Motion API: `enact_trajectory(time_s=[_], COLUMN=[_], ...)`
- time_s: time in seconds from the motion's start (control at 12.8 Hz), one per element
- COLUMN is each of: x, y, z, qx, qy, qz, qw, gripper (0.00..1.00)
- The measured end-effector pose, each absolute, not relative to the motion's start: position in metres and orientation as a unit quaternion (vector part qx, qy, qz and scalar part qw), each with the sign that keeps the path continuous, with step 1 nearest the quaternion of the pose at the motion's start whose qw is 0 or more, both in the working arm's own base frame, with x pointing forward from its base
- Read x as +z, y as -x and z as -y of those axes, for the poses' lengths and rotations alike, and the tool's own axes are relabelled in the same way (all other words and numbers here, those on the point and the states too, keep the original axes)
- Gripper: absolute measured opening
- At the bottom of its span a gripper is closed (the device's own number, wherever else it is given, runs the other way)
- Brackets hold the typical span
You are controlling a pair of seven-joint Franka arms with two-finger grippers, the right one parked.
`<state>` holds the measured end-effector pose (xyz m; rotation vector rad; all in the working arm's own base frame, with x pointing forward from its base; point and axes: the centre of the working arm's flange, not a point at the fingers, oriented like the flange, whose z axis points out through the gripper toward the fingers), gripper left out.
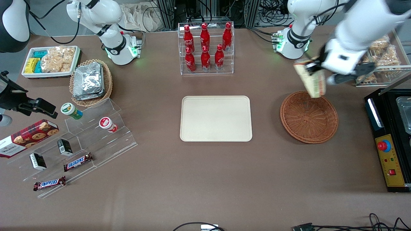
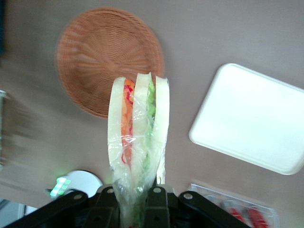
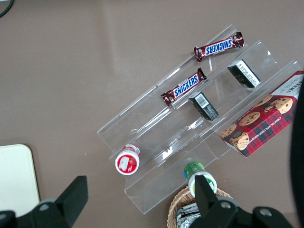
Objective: Place sandwich from basket to tray
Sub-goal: 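Carry the sandwich over the cream tray with the left gripper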
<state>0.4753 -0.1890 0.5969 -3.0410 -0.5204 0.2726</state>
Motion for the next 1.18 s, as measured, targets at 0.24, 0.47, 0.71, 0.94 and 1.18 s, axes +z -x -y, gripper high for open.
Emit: enact_trajectory(time_s=[0.24,0.47,0.71,0.94,1.18], x=[0.567,0.501,0.431,0.356,0.289], y=[-0.490,-0.498,-0.498,-0.482,-0.467], z=[0.287,0.351,0.380,0.394,0.390], qx=[0.112,0.125,0.131,0.092,0.048], qy=[0.979,0.983,0.986,0.992,0.996], qz=[0.168,0.126,0.090,0.050,-0.006], qw=[0.024,0.051,0.059,0.064,0.079], gripper=[0.18,0.18,0.18,0.18,0.18])
